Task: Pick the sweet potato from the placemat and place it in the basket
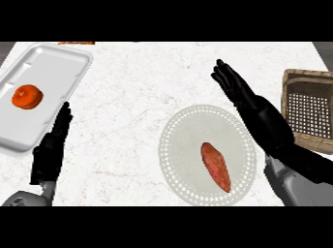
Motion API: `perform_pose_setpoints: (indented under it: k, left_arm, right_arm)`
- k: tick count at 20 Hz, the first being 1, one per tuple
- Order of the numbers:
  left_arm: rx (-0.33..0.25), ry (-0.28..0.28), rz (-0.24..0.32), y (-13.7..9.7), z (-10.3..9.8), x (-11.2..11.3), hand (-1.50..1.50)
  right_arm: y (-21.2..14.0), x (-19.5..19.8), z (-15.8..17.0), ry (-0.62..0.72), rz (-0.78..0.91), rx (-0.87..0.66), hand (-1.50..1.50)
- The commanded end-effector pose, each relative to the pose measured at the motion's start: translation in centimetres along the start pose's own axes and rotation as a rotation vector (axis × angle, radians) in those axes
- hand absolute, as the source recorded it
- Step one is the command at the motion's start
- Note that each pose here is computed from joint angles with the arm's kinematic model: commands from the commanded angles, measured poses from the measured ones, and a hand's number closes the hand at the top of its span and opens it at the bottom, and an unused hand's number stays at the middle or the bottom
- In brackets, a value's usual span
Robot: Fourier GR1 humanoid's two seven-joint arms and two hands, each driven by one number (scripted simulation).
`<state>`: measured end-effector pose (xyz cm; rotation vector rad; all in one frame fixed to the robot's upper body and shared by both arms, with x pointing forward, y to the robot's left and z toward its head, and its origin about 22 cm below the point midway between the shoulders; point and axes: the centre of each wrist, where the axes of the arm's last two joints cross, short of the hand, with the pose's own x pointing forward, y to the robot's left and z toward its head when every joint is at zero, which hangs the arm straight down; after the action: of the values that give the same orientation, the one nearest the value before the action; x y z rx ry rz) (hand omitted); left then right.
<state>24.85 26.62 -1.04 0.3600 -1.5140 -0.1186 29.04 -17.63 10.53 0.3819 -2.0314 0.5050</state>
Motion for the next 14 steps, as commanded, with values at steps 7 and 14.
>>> perform_pose_setpoints:
  k: [7, 14]
  left_arm:
    - [-0.032, -0.124, 0.269, -3.2, 0.2, 4.7, 0.00]
    - [-0.039, -0.128, 0.282, -1.3, 0.8, 4.4, 0.00]
  right_arm:
    - [-0.4, 0.5, 6.9, 0.184, 0.139, 0.135, 1.50]
    - [11.8, -0.2, 7.5, 0.320, 0.216, -0.275, -1.50]
